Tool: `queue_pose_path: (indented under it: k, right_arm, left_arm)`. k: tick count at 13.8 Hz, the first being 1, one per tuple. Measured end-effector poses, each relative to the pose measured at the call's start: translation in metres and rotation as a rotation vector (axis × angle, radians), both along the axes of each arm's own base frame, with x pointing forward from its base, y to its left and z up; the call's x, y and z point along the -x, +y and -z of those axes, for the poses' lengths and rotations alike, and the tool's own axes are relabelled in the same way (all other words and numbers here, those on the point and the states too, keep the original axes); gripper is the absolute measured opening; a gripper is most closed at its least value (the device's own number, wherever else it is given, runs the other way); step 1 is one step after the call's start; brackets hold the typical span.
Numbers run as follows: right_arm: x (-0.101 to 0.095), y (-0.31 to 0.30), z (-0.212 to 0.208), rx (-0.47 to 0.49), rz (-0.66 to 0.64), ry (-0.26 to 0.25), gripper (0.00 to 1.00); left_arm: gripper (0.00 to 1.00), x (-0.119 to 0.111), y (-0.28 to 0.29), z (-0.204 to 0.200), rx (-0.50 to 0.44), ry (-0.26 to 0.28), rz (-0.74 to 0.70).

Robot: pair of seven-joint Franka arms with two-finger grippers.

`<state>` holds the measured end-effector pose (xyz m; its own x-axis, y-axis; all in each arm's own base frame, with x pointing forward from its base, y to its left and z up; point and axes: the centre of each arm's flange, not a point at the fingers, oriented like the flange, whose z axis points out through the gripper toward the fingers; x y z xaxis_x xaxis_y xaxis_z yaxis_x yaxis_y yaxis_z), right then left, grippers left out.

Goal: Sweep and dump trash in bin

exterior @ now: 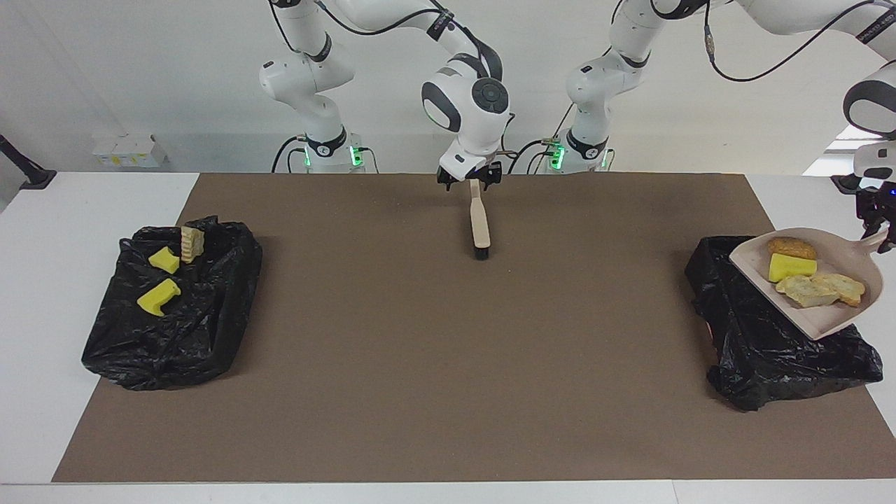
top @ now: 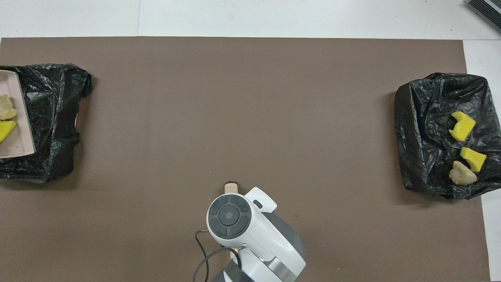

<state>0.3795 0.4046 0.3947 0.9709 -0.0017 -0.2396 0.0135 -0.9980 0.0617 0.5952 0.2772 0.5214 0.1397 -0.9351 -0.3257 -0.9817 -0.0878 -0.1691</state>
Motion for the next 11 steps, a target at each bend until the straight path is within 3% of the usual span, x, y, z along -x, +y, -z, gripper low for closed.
queue_pose_path:
  k: [4,6,11]
  right_arm:
    - [-0.046,-0.056,-0.068,-0.008,-0.027,0.004,1.0]
    - [-0.067,-0.083,-0.1,0.016,-0.063,-0.023,1.0]
    - [-0.117,-0.156,-0.151,-0.006,-0.107,-0.065,1.0]
  left_arm:
    - [0.31,-0.023,-0.037,-0.001,-0.224,0.095,0.115]
    - [0.31,-0.027,-0.052,-0.005,-0.313,0.145,0.138]
    - [0.31,-0.031,-0.073,-0.023,-0.512,0.206,0.136]
